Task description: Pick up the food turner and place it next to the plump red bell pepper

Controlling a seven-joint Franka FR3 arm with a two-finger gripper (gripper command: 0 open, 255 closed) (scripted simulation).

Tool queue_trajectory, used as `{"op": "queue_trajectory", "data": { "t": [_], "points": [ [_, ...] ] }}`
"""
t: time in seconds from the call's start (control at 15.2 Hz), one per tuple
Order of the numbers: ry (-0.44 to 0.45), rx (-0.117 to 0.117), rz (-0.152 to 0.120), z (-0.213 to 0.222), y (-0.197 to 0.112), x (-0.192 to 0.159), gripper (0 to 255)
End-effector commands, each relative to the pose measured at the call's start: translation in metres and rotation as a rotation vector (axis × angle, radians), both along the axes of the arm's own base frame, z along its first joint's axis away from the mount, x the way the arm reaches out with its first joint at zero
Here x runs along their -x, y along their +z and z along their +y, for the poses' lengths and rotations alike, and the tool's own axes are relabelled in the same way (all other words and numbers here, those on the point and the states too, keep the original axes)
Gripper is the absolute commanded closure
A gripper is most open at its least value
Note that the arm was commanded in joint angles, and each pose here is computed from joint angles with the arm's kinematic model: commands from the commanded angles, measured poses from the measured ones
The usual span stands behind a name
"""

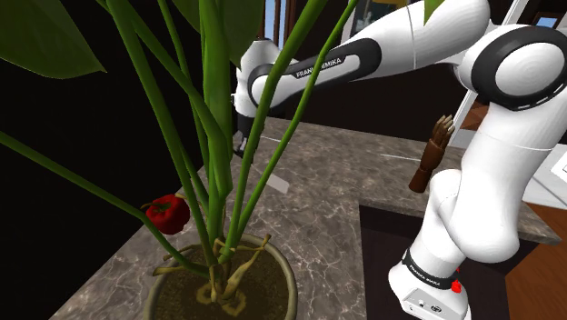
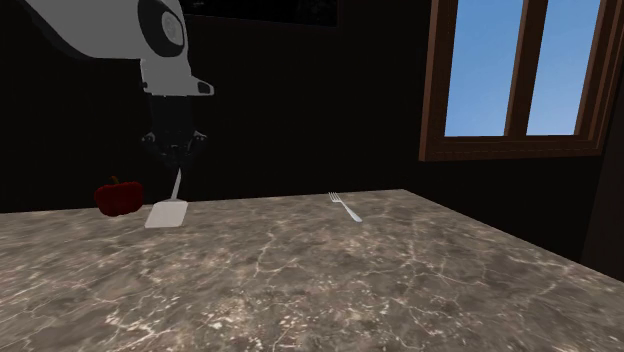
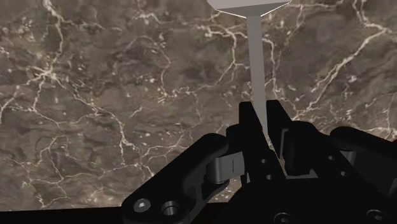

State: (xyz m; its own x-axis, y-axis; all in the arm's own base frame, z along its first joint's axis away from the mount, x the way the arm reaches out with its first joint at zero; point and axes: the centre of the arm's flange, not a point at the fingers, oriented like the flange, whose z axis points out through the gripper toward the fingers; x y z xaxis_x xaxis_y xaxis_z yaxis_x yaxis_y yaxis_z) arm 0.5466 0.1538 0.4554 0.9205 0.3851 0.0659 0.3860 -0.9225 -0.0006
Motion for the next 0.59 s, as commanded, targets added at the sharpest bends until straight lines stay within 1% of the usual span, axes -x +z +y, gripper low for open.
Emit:
{"op": "queue_trajectory", "data": {
  "t": [0.0, 0.53],
  "points": [
    [0.0, 0.0, -0.001, 0.002, -0.011, 0.0, 255],
    [0.0, 0.0, -0.001, 0.002, -0.053, 0.0, 255]
  ]
}}
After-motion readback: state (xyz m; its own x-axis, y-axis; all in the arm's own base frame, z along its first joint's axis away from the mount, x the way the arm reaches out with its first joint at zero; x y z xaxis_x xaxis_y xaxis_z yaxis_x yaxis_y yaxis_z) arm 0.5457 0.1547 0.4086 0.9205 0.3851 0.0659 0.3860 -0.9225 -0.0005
